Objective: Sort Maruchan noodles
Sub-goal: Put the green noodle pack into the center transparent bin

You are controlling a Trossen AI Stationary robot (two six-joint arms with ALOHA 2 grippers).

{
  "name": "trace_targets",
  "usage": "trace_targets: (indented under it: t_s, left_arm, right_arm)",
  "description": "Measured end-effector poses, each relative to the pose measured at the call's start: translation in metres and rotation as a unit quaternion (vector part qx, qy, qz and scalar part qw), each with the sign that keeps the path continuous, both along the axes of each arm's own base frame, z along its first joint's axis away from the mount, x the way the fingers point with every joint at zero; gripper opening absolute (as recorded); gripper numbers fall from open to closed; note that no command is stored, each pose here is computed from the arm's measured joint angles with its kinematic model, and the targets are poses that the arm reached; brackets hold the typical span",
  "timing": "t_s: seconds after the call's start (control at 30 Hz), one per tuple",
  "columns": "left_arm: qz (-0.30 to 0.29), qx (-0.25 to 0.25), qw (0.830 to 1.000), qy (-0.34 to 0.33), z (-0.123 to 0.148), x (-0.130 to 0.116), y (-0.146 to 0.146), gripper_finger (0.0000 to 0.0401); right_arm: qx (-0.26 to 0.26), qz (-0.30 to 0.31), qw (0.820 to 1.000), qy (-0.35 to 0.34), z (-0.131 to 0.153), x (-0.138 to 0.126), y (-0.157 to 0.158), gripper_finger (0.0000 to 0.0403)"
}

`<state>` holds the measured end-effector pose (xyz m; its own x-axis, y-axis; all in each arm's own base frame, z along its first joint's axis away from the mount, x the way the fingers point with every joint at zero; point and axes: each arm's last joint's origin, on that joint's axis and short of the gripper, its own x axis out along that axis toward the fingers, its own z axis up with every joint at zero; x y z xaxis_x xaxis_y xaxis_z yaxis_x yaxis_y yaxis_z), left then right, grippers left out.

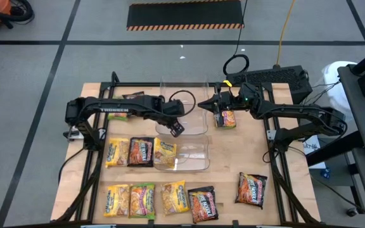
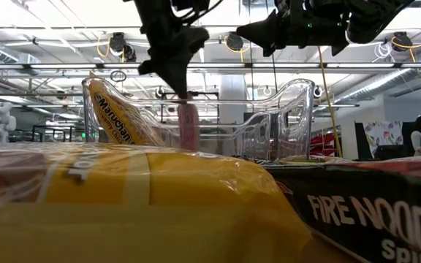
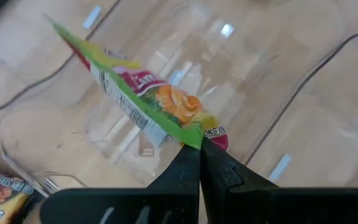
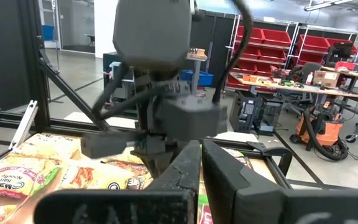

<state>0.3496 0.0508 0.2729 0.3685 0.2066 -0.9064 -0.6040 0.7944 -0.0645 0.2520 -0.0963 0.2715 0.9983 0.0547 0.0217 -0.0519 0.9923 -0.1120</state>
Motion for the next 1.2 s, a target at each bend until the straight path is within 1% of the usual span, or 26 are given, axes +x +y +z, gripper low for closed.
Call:
trace_targets:
  t_s: [0.33,0.57,0.87,0.97,1.07,1.2]
  left_arm:
    - [0.03,-0.016,0.999,0.032,-0.021,-0.008,-0.001,0.0]
    - [0.038,-0.02,0.998,0.039,-0.022,-0.01,-0.001,0.0]
    - [0.051,-0.026,0.998,0.037,-0.011,-0.019,-0.003,0.0]
    - [0.052,-0.028,0.997,0.057,-0.013,-0.023,-0.004,0.0]
    - [0.054,-0.031,0.997,0.049,-0.013,-0.023,-0.004,0.0]
    - [0.053,-0.041,0.996,0.057,-0.017,-0.024,-0.005,0.0]
  right_arm:
    - [0.0,0.0,1.0,0.0,0.0,0.0,0.0,0.0013]
    - [0.0,0.0,1.0,0.0,0.0,0.0,0.0,0.0013]
    - [-0.001,-0.001,1.0,0.0,0.0,0.0,0.0,0.0013]
    - [-0.001,-0.002,1.0,-0.002,0.0,0.0,-0.001,0.0013]
    - [-0.001,-0.004,1.0,-0.002,0.0,-0.001,-0.002,0.0013]
    - [0.0,-0.007,1.0,-0.003,0.0,-0.001,-0.003,0.0013]
